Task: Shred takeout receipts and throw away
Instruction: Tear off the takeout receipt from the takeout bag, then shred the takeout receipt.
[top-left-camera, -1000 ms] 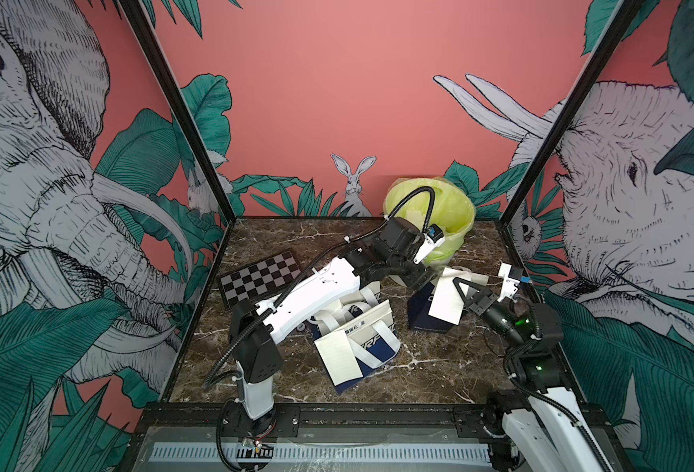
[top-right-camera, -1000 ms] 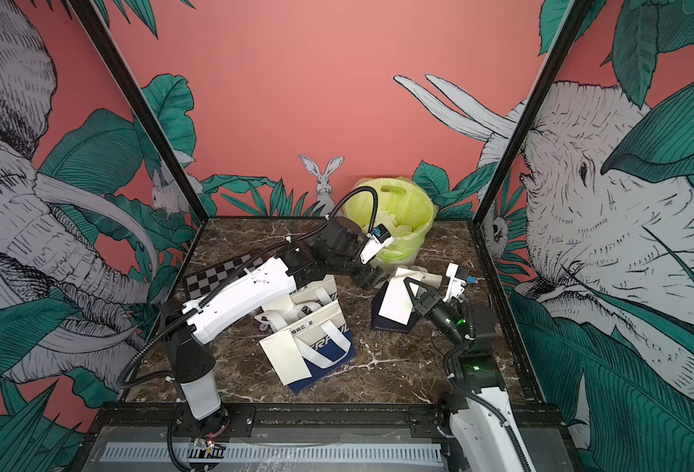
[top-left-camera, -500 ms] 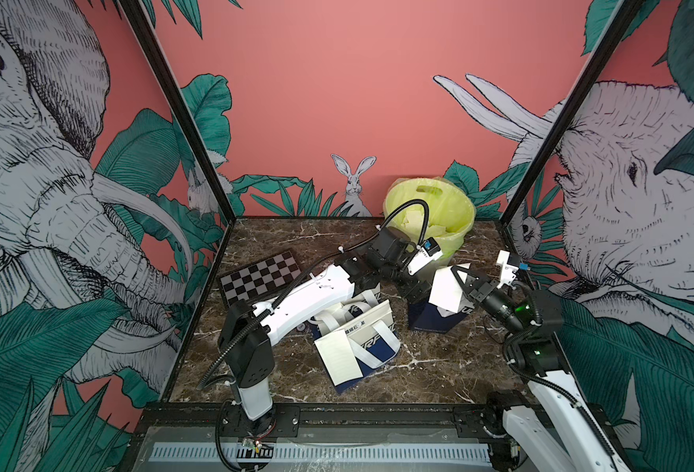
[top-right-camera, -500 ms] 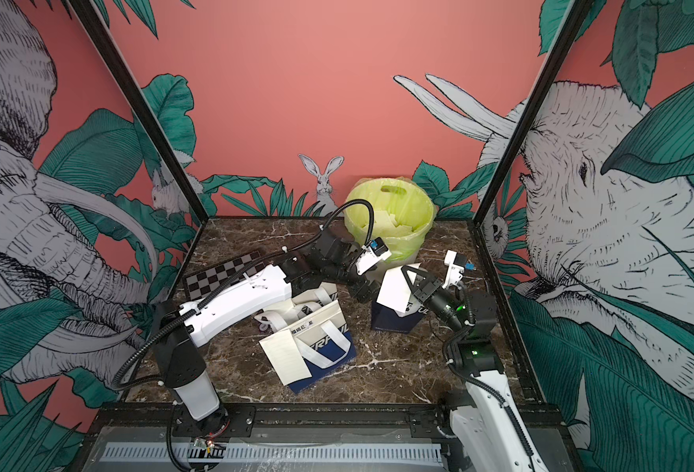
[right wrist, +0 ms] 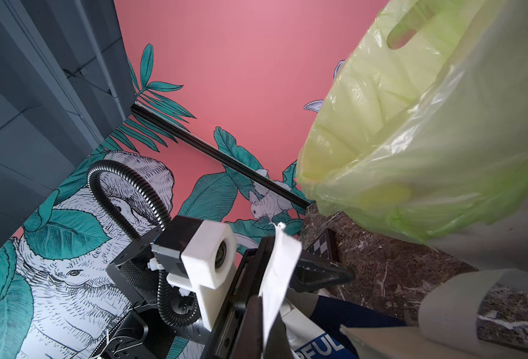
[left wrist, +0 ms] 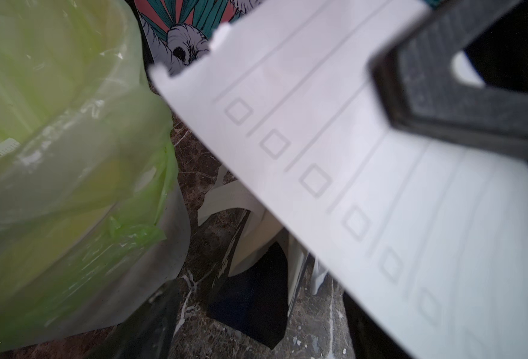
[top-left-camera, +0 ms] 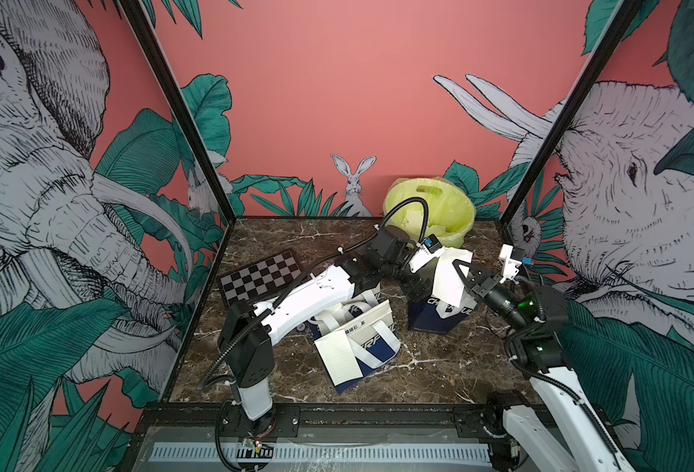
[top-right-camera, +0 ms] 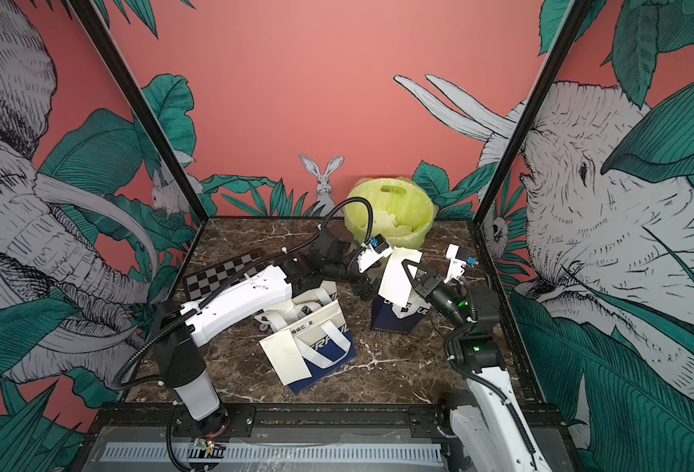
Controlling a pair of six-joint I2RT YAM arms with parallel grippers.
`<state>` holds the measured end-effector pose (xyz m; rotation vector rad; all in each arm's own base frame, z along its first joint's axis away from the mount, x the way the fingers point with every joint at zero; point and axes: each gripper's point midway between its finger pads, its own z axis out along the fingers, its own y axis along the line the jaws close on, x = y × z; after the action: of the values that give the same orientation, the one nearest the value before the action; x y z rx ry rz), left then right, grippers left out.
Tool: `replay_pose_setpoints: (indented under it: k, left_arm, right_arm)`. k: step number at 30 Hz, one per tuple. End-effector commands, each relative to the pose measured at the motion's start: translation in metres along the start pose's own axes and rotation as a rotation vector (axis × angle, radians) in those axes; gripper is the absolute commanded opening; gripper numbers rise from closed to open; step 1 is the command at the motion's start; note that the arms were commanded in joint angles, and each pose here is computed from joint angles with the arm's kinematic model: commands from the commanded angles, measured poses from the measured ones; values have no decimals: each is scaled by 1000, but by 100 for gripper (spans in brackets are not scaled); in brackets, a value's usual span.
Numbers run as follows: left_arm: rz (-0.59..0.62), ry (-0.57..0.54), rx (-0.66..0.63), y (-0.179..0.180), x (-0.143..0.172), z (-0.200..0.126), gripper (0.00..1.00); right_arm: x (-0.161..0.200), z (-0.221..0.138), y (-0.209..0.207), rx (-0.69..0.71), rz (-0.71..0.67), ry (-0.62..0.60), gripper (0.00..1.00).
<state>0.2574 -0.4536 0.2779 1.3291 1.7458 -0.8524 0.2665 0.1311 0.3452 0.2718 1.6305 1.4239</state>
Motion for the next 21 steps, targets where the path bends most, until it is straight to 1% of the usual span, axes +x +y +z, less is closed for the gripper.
replay_pose_setpoints:
  k: [1, 4, 8, 10, 13, 15, 17, 19, 21]
  left_arm:
    - [26, -31, -51, 1, -11, -19, 85]
    - [39, -43, -141, 10, -15, -37, 85]
    - [57, -102, -221, 12, -25, -69, 84]
    - [59, -138, -262, 12, -32, -86, 83]
    - [49, -224, -287, 7, -45, -113, 80]
    - [42, -300, -270, -1, -56, -128, 78]
    - [21, -386, -224, -12, -71, -140, 77]
    - [-9, -494, -121, -28, -90, -145, 72]
    - [-30, -564, -4, -44, -104, -146, 70]
  right_arm:
    - [-10, -3, 34, -57, -55, -17, 0]
    - [-12, -11, 47, -24, -193, -13, 0]
    - [-17, -21, 65, -5, -366, -27, 0]
    - [-20, -24, 74, -16, -430, -44, 0]
    - [-28, -29, 92, -78, -520, -117, 0]
    - [-36, -34, 104, -123, -568, -192, 0]
    - [-45, -39, 112, -157, -600, -274, 0]
    - [-53, -43, 124, -208, -624, -342, 0]
    - [-60, -44, 134, -253, -617, -381, 0]
